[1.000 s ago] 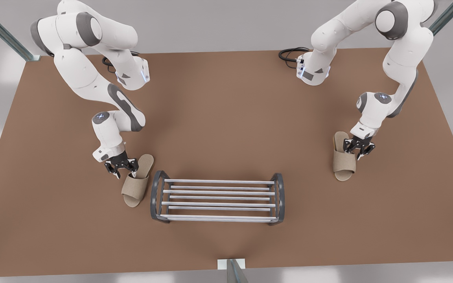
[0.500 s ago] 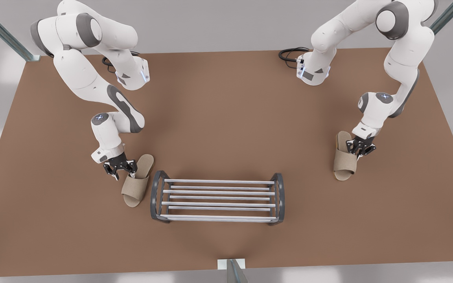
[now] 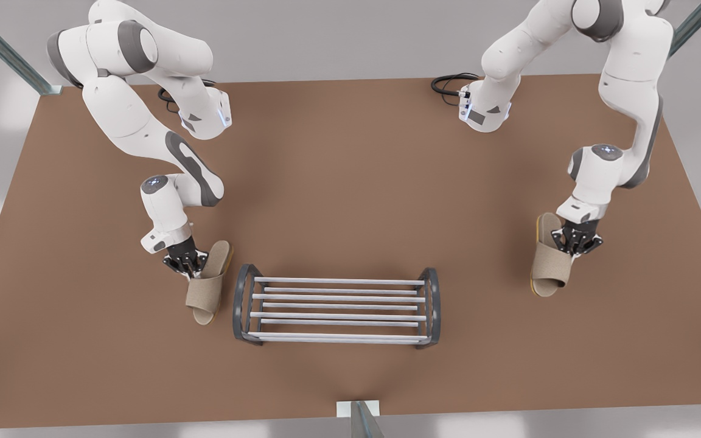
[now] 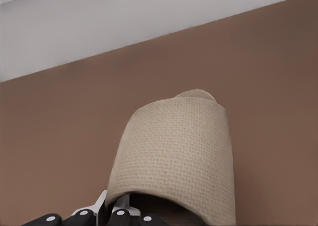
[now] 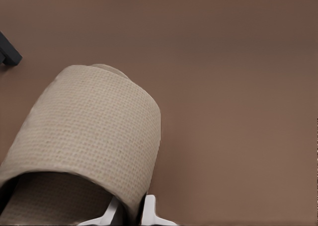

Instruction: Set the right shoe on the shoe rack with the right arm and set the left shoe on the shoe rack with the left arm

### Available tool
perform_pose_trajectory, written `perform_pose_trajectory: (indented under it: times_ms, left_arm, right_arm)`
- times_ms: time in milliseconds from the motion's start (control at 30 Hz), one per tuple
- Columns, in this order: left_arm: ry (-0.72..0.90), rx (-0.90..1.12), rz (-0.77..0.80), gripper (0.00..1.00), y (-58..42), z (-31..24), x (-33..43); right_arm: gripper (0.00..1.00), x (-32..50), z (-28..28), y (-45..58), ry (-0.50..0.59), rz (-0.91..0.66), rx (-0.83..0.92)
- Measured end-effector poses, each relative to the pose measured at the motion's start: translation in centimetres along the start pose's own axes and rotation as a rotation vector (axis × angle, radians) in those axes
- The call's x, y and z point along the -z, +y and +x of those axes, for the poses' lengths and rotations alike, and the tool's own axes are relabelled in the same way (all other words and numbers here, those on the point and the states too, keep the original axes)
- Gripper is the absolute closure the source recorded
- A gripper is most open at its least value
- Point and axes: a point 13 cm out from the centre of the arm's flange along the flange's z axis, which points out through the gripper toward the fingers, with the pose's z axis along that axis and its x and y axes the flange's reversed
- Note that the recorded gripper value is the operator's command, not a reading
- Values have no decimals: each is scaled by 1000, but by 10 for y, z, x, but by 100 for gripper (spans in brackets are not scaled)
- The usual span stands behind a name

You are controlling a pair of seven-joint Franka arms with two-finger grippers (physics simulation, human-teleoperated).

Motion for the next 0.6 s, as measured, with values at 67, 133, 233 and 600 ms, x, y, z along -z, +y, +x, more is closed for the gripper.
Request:
perform_pose_trajectory:
  times_ms: [67, 133, 233, 600]
  left_arm:
    - [-12, -49, -11, 78, -22, -51, 14]
    - [-21, -82, -22, 78, -48, -105, 29]
    - [-21, -78, -35, 78, -94, -184, 62]
    - [167, -26, 80, 79, -366, -264, 144]
  right_arm:
    - [76, 0, 0, -2, 0, 2, -3]
    - [77, 1, -2, -6, -4, 5, -9]
    - [79, 4, -8, -9, -15, 9, -15]
    - [79, 17, -36, -32, -65, 31, -51]
